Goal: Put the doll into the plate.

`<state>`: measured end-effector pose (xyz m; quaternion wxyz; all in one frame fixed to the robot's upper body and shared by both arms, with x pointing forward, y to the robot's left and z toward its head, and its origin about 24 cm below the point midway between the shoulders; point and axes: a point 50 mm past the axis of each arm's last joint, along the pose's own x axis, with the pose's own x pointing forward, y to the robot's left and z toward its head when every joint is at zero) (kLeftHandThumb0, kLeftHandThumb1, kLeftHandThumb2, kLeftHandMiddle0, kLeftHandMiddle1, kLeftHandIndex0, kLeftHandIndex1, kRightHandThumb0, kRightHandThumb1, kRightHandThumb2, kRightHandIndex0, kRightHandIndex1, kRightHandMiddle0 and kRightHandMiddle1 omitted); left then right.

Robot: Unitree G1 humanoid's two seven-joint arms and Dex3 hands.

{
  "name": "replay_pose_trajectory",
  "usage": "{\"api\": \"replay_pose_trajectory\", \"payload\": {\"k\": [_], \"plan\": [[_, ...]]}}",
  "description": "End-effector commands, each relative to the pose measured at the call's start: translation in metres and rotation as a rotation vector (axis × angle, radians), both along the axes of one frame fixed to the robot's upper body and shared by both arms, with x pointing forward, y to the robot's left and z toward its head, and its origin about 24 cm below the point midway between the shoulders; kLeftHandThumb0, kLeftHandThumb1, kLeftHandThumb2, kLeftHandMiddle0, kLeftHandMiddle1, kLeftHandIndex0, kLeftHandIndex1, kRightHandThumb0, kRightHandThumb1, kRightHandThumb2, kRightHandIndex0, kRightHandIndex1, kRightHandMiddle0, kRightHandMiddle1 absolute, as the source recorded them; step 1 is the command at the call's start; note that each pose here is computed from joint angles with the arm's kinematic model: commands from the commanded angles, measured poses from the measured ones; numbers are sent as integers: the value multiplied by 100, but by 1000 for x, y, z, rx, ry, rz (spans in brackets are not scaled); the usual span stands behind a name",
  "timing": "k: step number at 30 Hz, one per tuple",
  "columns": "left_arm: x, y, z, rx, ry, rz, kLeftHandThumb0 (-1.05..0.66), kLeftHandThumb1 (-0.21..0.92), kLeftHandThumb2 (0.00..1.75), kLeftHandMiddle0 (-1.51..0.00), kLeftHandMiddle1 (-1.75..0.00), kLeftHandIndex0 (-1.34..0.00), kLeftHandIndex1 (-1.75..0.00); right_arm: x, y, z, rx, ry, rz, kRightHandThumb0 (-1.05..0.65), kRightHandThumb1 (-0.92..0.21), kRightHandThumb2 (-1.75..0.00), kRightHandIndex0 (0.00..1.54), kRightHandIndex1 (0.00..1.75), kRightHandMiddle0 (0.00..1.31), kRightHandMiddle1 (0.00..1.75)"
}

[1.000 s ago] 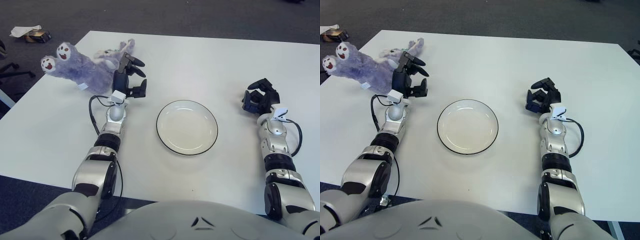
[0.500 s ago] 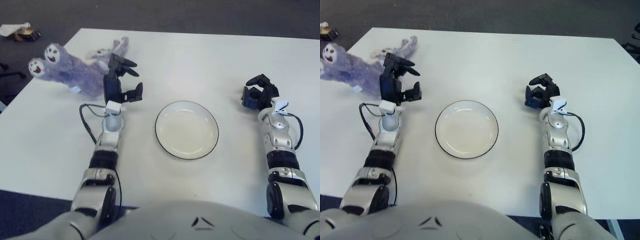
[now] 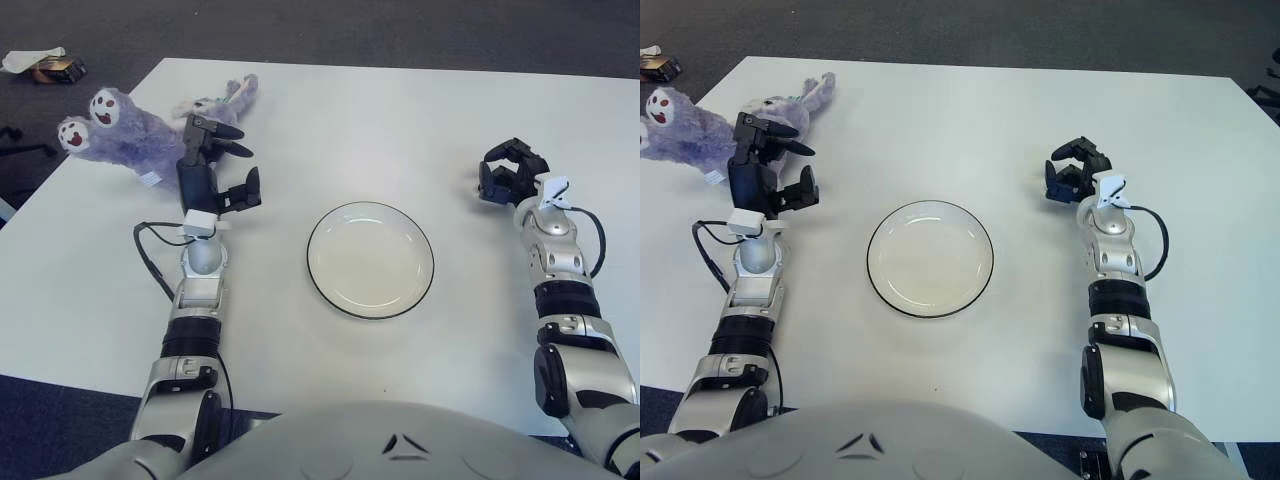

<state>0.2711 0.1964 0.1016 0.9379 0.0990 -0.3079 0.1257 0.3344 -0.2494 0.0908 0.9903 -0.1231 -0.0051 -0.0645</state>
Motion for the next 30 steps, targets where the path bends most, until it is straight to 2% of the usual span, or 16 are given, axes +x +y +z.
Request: {"api": "replay_pose_trajectory", "payload": {"k": [1,9,15,20,30], "plan": [[2,15,-3,-30,67,58,0,44,109,-65,-146,-34,-175,10,12,27,-58,-86,63,-1,-35,-125,63,164,35,175],[6,37,8,-53,107,163,-1,52,101,-55,-152,-30,-175,18,23,43,-182,-149,145,-1,-36,-124,64,163,35,175],[-1,39,20,-36,56,228,-1,62,88,-49,-151,-25,-175,22,31,51,-281,-173,171,-1,-36,-124,62,164,36,175],[-5,36,27,-45,33,249,-1,65,84,-48,-151,-22,-175,25,35,53,-317,-180,185,-1,-37,-124,62,164,36,175],[-6,37,32,-111,59,321,-1,74,72,-42,-151,-18,-175,32,49,61,-388,-182,224,-1,-37,-126,59,171,34,175]]}}
